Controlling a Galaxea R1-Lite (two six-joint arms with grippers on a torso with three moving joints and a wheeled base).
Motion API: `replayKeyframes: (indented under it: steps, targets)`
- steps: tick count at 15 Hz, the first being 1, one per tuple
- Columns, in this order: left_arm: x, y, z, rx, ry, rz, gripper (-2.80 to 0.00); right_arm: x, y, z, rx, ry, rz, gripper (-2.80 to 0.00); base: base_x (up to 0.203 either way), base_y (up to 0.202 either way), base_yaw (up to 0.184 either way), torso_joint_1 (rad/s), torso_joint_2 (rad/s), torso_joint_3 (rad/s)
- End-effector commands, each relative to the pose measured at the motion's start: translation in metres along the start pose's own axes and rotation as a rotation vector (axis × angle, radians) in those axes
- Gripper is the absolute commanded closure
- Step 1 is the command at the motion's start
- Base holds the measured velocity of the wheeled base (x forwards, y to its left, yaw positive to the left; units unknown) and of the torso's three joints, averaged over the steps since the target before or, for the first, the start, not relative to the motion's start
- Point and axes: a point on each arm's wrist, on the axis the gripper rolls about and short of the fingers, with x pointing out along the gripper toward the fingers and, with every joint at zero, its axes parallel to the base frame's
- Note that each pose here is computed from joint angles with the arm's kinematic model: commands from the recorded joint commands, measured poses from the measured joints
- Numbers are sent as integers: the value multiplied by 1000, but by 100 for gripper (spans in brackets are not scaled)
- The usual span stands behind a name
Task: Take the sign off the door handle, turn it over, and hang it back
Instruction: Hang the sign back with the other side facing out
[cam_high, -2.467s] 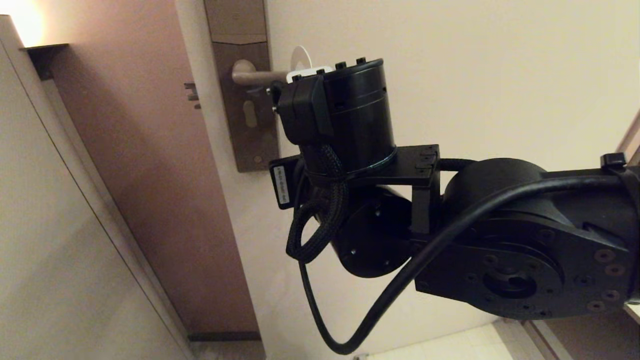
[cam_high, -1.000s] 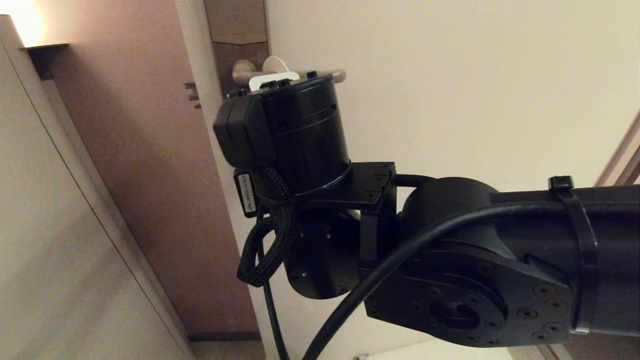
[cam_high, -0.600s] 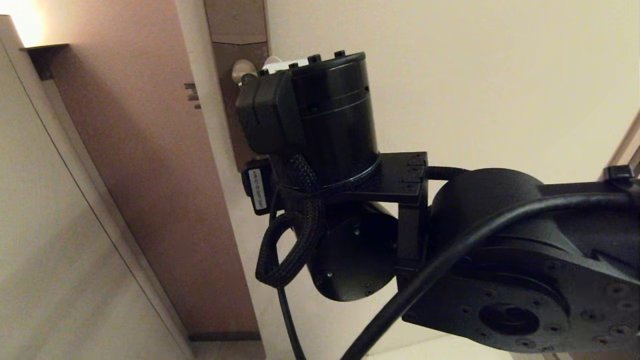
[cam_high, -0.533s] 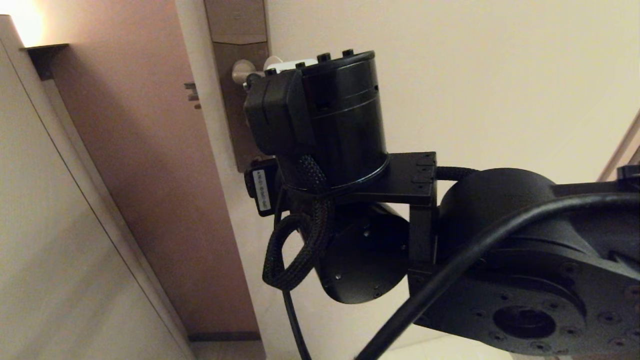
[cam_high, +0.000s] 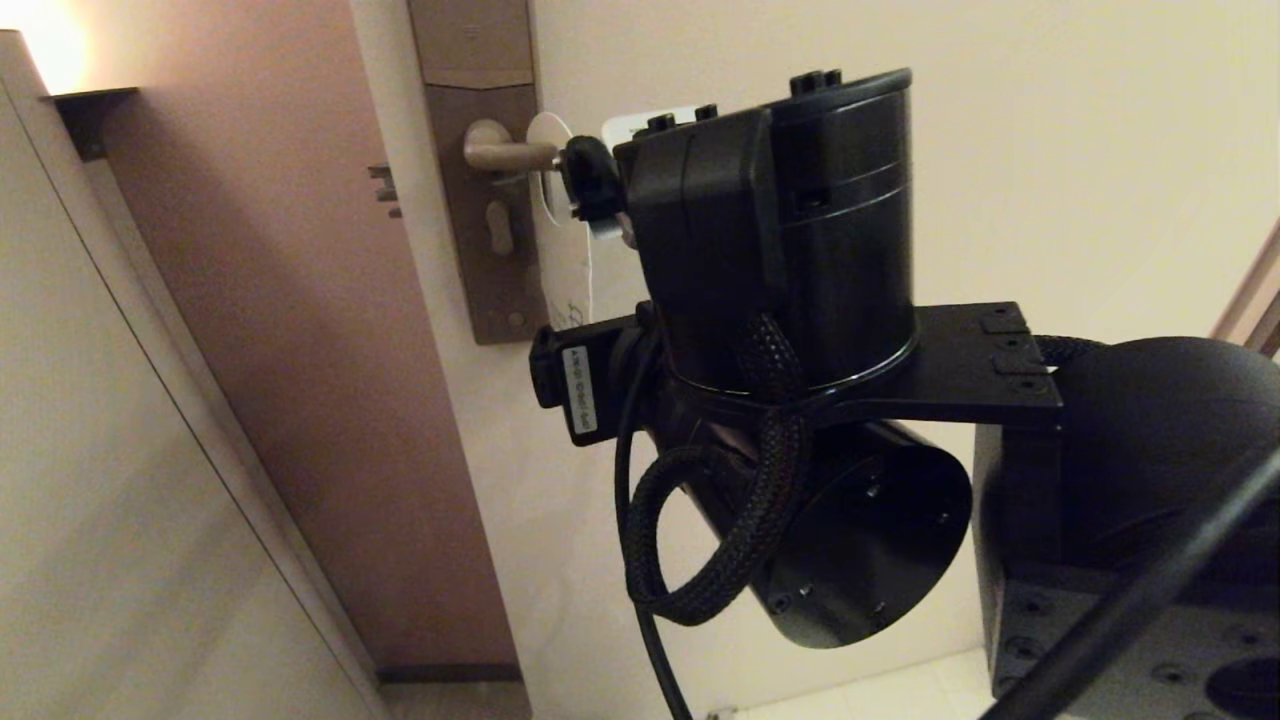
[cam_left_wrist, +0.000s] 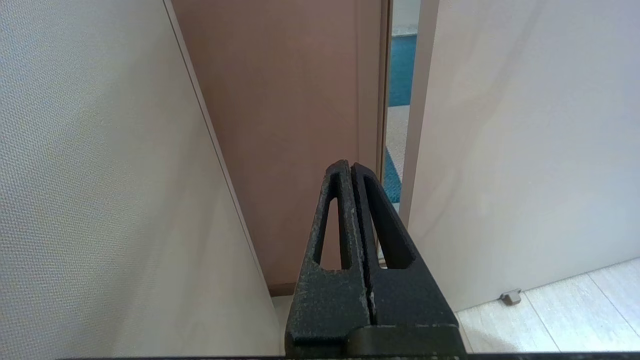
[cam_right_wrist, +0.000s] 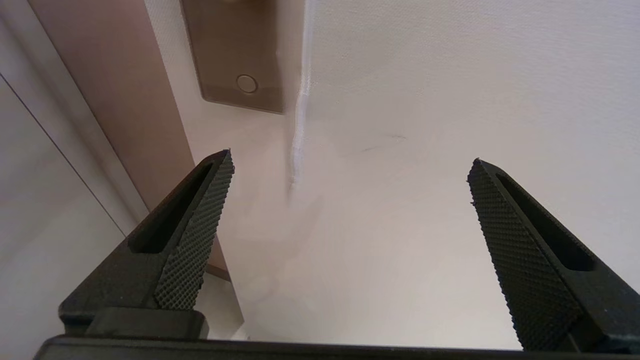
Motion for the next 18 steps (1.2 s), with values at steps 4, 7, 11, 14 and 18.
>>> replayKeyframes:
  steps: [4,7,11,14,18]
  targets:
    - [0,0,0,0,1,0,0,-12,-12,1,2,-1,-5,-280,0,0,0,0,0,0]
    - [0,0,0,0,1,0,0,-15,-15,3,6,-7,-6,-280,0,0,0,0,0,0]
    - [0,0,0,0,0,0,0,-18,-17,2,8,-5,-7,-280,0,0,0,0,0,0]
    - [0,0,0,0,1,0,0,-18,-17,1,11,-3,-7,0,0,0,0,0,0,0]
    - [0,0,0,0,1,0,0,-17,-16,1,11,-3,-7,0,0,0,0,0,0,0]
